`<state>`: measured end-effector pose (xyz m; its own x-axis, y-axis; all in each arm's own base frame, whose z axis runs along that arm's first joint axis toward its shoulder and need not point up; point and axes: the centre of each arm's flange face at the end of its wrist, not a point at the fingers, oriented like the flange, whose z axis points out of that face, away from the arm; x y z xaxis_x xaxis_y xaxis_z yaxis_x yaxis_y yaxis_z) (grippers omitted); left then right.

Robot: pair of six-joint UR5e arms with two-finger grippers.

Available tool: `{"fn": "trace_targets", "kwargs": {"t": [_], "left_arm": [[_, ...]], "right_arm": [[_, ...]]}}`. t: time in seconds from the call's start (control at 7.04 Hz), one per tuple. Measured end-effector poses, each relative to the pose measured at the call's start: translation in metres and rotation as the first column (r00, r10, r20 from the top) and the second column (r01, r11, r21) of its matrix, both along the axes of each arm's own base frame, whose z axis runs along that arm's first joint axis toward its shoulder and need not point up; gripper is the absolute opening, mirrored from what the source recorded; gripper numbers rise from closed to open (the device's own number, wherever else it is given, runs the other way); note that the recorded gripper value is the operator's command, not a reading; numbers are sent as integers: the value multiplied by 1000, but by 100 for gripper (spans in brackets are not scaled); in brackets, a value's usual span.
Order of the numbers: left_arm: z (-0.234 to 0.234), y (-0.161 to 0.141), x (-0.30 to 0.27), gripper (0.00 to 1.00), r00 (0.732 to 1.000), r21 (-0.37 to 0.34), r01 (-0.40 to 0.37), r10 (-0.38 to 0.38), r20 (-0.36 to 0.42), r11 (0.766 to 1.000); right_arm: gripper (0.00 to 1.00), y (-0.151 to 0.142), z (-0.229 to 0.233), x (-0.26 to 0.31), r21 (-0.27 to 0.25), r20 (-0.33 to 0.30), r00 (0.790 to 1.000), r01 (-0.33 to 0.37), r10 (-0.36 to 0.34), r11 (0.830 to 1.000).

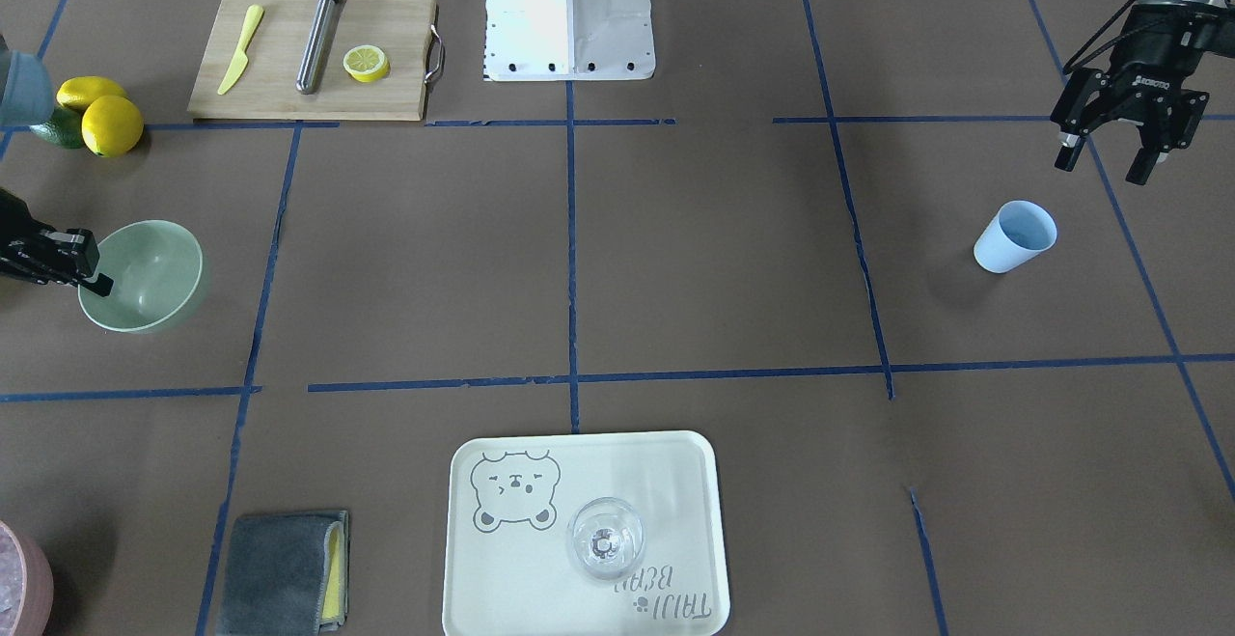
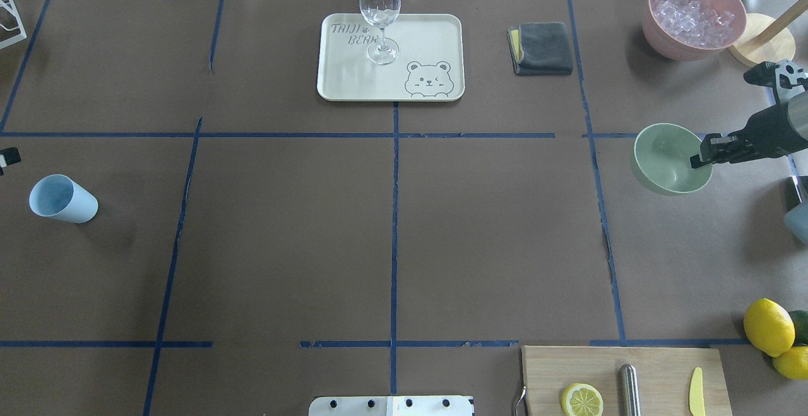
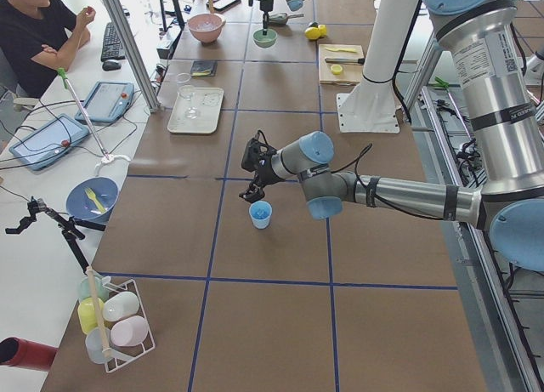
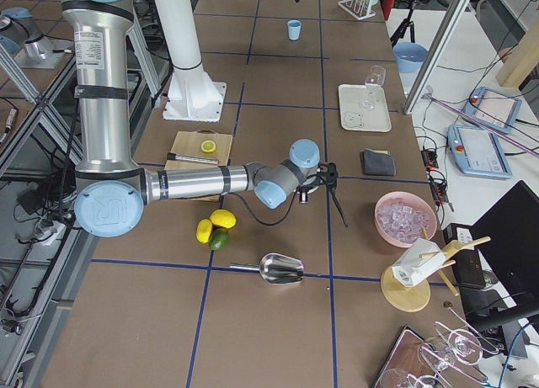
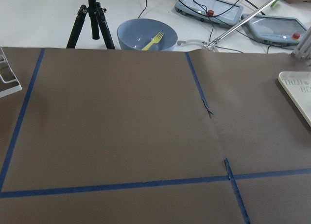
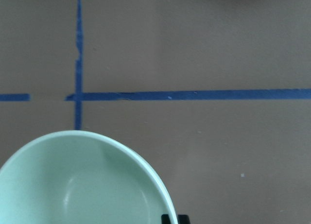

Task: Pour ice into bowl

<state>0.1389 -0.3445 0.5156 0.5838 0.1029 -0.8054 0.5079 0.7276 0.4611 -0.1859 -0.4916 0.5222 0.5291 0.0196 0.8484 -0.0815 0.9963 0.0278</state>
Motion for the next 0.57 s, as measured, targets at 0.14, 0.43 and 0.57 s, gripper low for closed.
{"fn": "trace_targets", "kwargs": {"t": [0.14, 0.43, 0.57], "left_arm": [[8, 17, 21, 100, 1000, -14, 29, -29, -10, 999], [25, 45, 64, 100, 996, -16, 90, -90, 2, 996], [40, 56, 78, 100, 993, 2, 114, -114, 34, 993]], "right_arm": [[0, -8, -53, -9, -42, 9, 1000, -14, 14, 999], [0, -18, -153, -59, -116, 38, 999, -13, 18, 993], [0, -14, -193, -97, -148, 56, 998, -10, 19, 989]]}}
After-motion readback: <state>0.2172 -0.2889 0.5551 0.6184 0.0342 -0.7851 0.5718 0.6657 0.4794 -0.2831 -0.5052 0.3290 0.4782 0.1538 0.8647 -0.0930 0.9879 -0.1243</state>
